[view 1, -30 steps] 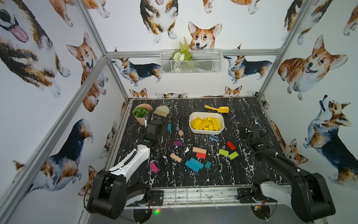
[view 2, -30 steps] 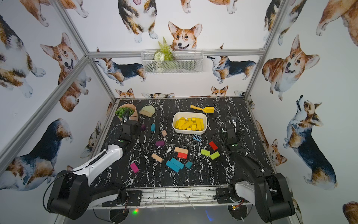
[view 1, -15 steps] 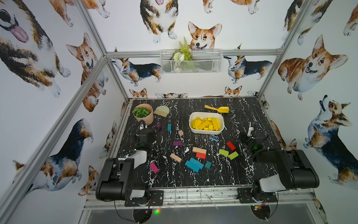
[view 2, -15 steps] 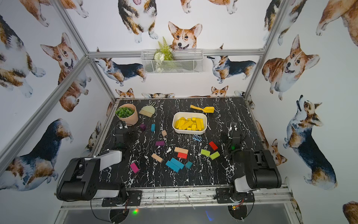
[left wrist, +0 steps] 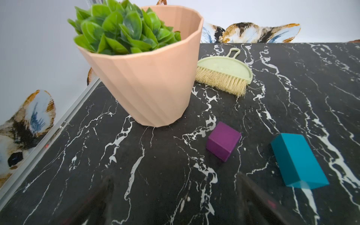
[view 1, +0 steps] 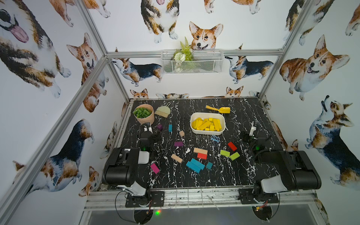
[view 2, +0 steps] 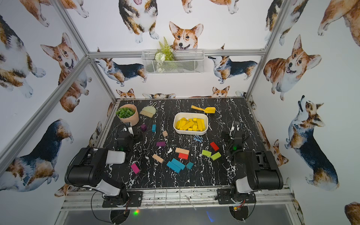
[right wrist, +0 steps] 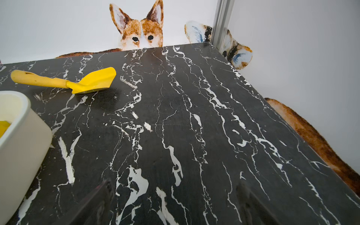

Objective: Pick out the yellow building blocks
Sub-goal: Reset both arms

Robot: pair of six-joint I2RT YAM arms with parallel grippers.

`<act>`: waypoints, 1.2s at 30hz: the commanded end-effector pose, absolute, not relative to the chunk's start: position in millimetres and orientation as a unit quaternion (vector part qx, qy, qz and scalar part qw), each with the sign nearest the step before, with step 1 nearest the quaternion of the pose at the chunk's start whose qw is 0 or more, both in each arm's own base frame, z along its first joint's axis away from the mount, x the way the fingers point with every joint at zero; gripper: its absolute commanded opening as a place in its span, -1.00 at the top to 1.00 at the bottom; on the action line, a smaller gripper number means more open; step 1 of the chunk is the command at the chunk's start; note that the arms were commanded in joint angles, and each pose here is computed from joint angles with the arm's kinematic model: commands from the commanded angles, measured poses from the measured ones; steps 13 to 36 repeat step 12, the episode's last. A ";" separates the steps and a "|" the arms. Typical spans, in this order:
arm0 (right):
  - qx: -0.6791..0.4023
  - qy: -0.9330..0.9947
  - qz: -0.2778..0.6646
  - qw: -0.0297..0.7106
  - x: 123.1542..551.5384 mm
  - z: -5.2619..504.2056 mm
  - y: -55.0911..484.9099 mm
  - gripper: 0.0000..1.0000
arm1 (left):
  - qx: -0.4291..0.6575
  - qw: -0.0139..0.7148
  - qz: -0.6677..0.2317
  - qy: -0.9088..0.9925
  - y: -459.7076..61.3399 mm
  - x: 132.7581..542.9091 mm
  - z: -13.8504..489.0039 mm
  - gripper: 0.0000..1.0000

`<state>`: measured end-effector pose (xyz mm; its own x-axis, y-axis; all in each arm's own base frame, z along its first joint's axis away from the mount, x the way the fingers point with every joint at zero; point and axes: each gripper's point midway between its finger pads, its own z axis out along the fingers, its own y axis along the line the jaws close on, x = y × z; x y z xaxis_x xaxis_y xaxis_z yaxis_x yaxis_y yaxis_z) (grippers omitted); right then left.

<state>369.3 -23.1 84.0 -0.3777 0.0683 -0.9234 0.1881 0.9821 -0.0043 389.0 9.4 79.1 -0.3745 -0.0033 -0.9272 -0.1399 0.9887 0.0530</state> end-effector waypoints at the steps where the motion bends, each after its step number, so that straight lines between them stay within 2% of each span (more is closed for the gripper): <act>1: 0.078 0.815 -0.045 0.573 371.1 92.6 -20.5 -0.99 | -0.035 0.579 0.059 0.812 7.2 394.3 91.4 -0.98; 36: 0.077 0.825 -0.044 0.557 376.9 88.7 -20.0 -0.99 | -0.033 0.578 0.062 0.813 6.1 395.4 91.5 -0.98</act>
